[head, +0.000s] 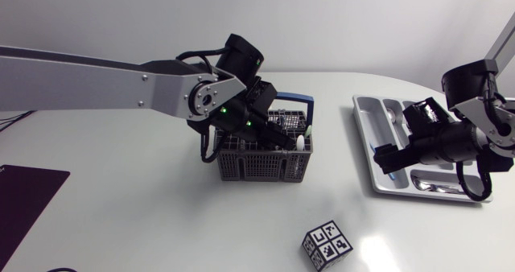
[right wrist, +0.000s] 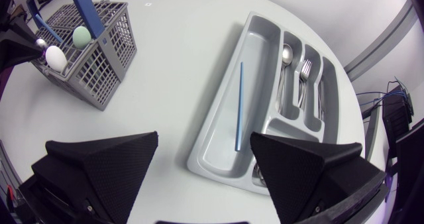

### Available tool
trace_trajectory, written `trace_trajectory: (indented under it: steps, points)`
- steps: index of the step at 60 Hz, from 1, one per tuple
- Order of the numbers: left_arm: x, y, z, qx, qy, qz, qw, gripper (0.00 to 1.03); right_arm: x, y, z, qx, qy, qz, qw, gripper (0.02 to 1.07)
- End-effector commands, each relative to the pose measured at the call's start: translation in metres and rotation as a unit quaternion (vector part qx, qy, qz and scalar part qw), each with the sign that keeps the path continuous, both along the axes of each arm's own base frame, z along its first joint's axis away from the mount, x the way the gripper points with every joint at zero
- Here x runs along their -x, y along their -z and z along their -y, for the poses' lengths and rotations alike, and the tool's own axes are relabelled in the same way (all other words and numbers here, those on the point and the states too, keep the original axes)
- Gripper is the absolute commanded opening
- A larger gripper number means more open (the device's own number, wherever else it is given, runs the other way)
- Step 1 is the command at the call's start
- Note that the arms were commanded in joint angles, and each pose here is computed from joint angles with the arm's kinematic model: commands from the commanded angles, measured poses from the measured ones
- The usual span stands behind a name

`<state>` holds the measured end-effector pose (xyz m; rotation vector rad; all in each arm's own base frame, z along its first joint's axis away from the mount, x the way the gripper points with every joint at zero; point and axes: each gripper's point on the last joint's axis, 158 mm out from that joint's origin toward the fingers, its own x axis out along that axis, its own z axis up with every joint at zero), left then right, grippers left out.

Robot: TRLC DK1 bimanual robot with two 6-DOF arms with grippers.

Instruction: Transfer all utensils from the basket to the drawer tray.

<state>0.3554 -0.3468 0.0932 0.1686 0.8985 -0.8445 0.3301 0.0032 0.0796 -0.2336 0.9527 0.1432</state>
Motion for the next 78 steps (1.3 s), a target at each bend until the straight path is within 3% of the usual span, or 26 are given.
trace_trajectory:
  steps: [1, 47, 66, 78]
  points:
    - [-0.004, 0.0, 0.005, 0.005, -0.009, -0.005, 1.0, 0.06, 0.005, 0.011, -0.002, -0.003, 0.006, -0.013, 1.0, 1.02]
    - [0.016, -0.054, 0.002, 0.076, 0.016, 0.0, 0.997, 0.04, 0.01, 0.017, -0.009, 0.002, -0.001, -0.019, 1.0, 1.02]
    - [0.029, -0.117, -0.009, 0.163, 0.03, -0.002, 0.986, 0.04, 0.007, 0.004, -0.01, 0.002, -0.004, -0.001, 1.0, 1.02]
    - [0.049, -0.161, -0.016, 0.205, 0.05, 0.017, 0.977, 0.04, 0.006, -0.025, -0.029, -0.027, -0.04, 0.041, 0.998, 1.02]
